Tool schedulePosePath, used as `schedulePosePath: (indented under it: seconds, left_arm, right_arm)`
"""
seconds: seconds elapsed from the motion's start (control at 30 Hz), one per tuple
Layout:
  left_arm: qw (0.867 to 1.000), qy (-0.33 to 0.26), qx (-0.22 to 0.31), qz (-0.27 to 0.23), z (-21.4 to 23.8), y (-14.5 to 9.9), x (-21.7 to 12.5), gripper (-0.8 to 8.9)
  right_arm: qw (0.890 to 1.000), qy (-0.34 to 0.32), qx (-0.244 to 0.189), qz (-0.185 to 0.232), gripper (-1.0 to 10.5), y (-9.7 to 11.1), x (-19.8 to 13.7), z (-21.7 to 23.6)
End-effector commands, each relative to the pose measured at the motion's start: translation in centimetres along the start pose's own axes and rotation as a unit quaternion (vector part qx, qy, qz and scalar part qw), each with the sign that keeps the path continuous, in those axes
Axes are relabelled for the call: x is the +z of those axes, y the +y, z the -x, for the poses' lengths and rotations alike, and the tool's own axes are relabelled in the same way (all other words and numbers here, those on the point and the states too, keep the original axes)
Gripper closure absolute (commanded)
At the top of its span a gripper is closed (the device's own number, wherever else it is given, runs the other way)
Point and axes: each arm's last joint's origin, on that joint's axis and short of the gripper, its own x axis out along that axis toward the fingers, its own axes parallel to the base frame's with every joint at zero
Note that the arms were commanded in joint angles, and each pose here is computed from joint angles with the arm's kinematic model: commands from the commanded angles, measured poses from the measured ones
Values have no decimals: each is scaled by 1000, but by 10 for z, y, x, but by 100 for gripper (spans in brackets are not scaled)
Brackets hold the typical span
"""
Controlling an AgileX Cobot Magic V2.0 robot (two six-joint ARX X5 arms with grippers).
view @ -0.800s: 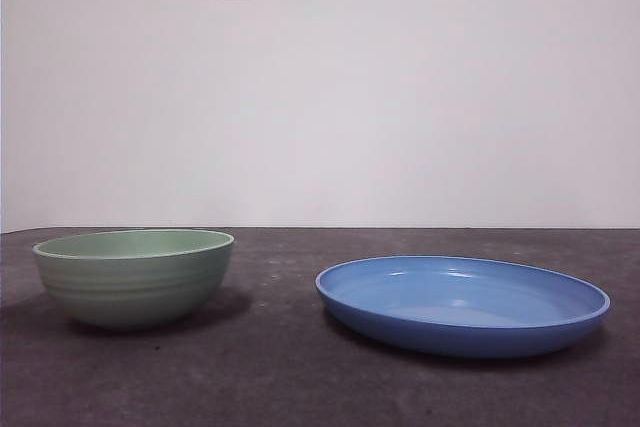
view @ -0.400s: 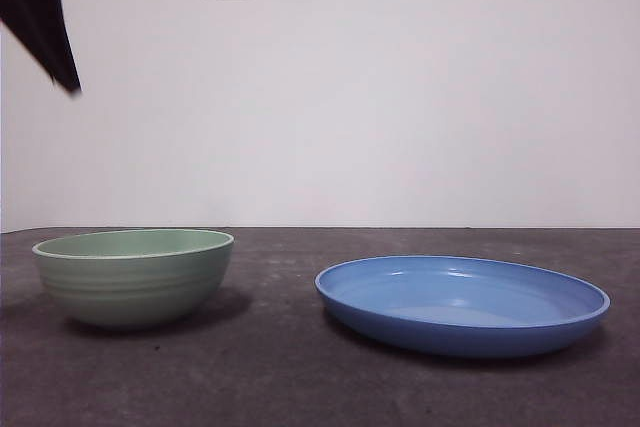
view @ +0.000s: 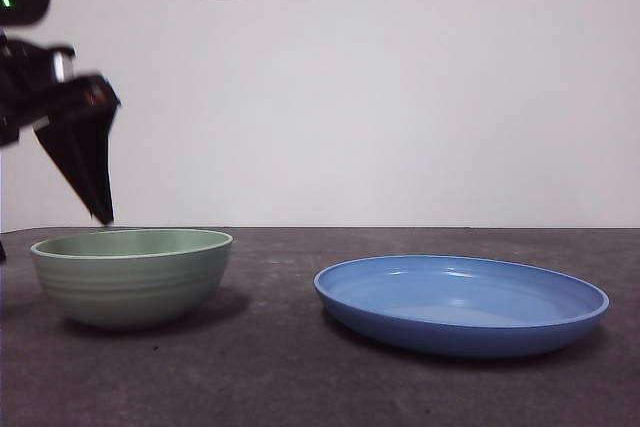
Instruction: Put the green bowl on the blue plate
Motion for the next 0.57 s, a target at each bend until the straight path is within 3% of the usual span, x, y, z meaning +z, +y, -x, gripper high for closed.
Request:
schedulePosePath:
  seconds: [0.03,0.17,0.57]
  left_arm:
    - [1000,8,0,-4,-12,2,7,166]
    - [1000,18,1,-1,-23,5,9,183]
    - [1000,19,2,0,-31,7,11,744]
  right_arm:
    - [1000,-8,3,9,350,2,4,3]
    - [1000,-8,2,9,350,2,4,3]
    - [1000,-8,-2,10,350,2,4,3]
